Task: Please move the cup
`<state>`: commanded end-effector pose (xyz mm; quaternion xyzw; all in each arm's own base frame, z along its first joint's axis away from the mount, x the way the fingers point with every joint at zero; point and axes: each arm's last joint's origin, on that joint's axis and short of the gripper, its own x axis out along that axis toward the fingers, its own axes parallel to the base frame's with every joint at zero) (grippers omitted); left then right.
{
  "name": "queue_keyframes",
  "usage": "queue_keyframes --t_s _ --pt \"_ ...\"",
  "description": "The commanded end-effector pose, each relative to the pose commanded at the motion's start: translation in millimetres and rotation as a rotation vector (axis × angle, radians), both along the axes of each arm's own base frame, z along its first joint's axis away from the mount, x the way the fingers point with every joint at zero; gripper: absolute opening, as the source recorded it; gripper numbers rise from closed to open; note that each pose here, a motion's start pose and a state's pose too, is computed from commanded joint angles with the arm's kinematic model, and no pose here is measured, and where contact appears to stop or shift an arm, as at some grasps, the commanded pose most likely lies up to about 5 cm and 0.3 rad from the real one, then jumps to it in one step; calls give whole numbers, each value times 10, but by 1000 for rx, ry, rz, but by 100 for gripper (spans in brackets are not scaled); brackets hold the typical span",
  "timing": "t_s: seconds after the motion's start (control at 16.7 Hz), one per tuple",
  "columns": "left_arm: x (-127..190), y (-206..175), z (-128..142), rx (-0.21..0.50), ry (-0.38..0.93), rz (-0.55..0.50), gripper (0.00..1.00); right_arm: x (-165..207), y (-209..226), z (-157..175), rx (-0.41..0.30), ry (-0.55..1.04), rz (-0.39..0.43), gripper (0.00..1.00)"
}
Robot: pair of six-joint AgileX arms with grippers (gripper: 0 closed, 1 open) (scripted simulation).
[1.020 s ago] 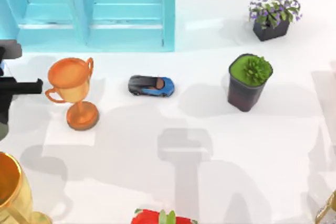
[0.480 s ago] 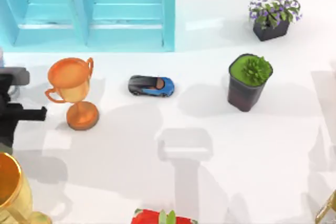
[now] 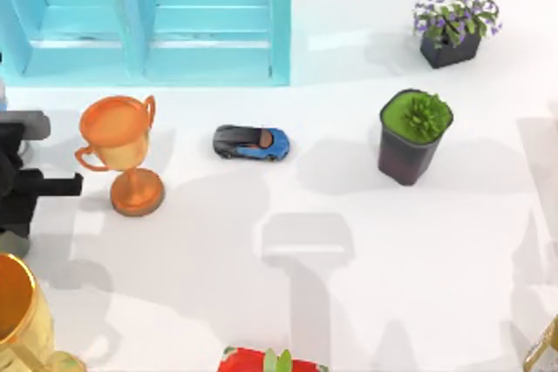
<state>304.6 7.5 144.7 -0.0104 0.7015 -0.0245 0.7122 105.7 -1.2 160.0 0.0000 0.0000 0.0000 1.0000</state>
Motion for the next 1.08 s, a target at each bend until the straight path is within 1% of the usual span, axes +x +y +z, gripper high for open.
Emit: queue_keyframes --t_s 0.06,0.84,0.9,1.08 --pt "0 0 0 0 0 0 0 0 0 0 0 0 0 100" --pt "0 0 0 0 0 0 98 0 0 0 0 0 0 100" --pt "0 0 0 0 0 0 100 0 0 0 0 0 0 100" --pt "0 0 0 0 0 0 100 0 0 0 0 0 0 100"
